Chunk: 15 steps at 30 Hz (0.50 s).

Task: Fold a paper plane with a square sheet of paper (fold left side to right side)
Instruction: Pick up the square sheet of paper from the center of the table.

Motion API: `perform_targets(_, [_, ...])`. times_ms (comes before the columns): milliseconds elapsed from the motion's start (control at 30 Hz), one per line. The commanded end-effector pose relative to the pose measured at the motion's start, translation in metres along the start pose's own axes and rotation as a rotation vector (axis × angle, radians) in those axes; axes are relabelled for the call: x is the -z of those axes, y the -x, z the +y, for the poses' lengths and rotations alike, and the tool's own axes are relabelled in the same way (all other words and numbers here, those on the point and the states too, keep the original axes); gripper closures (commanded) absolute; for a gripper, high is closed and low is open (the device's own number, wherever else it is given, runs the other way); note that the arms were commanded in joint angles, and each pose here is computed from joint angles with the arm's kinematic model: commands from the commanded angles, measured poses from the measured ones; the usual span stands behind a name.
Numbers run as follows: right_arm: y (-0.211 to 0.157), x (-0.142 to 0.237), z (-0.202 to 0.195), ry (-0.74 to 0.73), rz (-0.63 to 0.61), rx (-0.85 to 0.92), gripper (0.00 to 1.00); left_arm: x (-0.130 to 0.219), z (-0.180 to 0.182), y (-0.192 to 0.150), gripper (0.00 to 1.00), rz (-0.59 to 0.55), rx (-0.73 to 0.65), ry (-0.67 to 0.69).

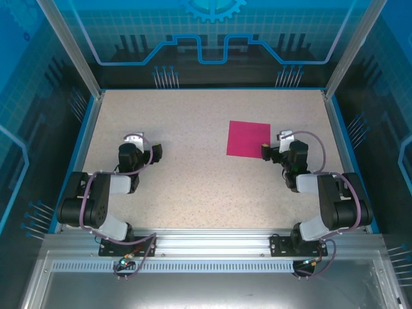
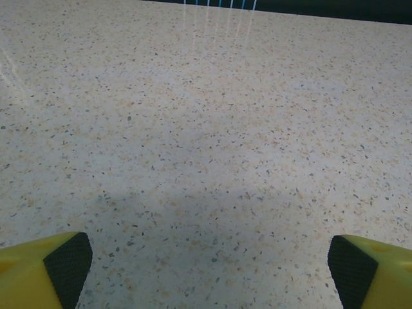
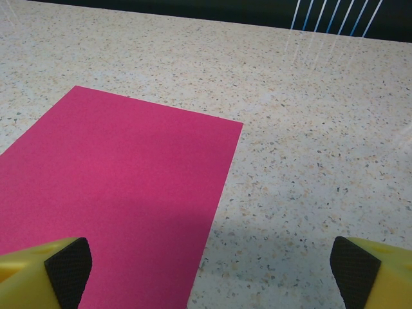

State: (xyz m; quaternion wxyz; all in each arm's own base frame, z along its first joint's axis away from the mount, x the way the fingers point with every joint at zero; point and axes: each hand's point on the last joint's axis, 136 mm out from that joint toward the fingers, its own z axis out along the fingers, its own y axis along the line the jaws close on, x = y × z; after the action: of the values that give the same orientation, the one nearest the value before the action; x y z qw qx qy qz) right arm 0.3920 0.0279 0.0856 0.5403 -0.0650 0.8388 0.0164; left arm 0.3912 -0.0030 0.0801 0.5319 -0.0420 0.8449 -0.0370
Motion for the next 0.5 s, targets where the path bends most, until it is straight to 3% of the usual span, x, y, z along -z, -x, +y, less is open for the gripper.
perform_targets(0, [0.016,0.001,-0.01,-0.045,-0.016,-0.028,0.01,0.009,0.0,0.033,0.01,0.02,0.026,0.005])
perform_targets(200, [0.038,0.029,-0.024,-0.103,0.166,-0.14,0.01,0.047,-0.033,0.082,0.01,0.047,0.153,-0.081])
perform_targets(300, [0.04,0.041,-0.017,-0.083,0.253,-0.216,0.01,0.06,-0.088,0.084,0.01,0.142,0.146,-0.223])
perform_targets(467, [0.029,0.036,0.003,-0.003,0.447,-0.316,0.01,0.064,-0.195,0.06,0.02,0.321,0.112,-0.421])
